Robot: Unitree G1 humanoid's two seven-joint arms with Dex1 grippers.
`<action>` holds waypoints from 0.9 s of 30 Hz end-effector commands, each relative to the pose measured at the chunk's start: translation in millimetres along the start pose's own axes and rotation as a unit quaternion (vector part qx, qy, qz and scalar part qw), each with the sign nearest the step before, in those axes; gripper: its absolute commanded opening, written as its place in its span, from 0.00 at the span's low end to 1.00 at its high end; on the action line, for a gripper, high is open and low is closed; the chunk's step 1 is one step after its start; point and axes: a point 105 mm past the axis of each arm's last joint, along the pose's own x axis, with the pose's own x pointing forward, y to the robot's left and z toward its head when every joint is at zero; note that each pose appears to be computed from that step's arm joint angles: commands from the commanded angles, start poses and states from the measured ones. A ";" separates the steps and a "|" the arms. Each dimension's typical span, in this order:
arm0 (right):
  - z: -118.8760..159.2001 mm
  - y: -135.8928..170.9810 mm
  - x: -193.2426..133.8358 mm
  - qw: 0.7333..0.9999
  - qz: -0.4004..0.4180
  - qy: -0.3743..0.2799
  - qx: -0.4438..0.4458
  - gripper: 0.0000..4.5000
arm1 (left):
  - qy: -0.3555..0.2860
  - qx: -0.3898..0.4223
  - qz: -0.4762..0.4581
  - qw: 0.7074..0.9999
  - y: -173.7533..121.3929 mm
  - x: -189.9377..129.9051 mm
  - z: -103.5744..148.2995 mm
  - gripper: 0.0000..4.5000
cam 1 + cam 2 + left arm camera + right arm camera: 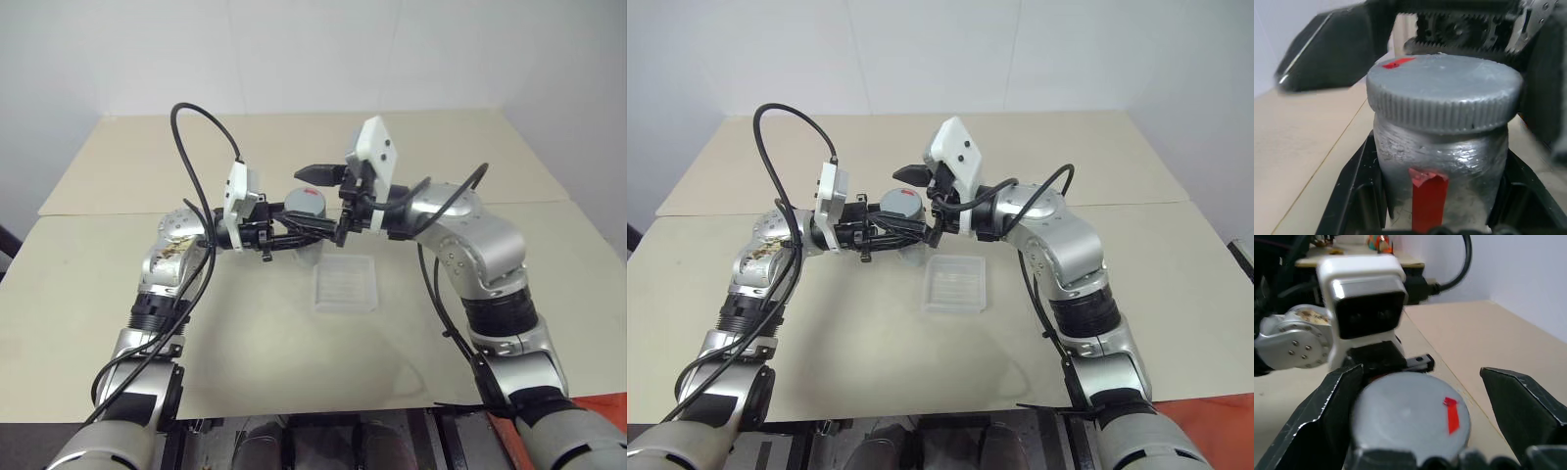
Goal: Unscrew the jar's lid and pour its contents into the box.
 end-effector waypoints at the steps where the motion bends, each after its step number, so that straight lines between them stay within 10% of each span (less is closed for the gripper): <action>1: 13.2 -10.8 -6.7 0.999 -0.021 -0.015 -0.027 0.99 | -0.009 0.030 -0.008 0.999 -0.5 -1.5 14.8 0.46; 15: 5.8 -39.5 -61.3 0.996 -0.084 -0.003 -0.021 0.99 | 0.017 0.026 0.007 1.000 -5.1 -32.4 14.5 0.46; 27: 25.7 -5.9 -58.9 0.999 0.002 -0.042 -0.032 0.99 | 0.009 0.024 0.015 1.000 0.5 -21.6 12.1 0.46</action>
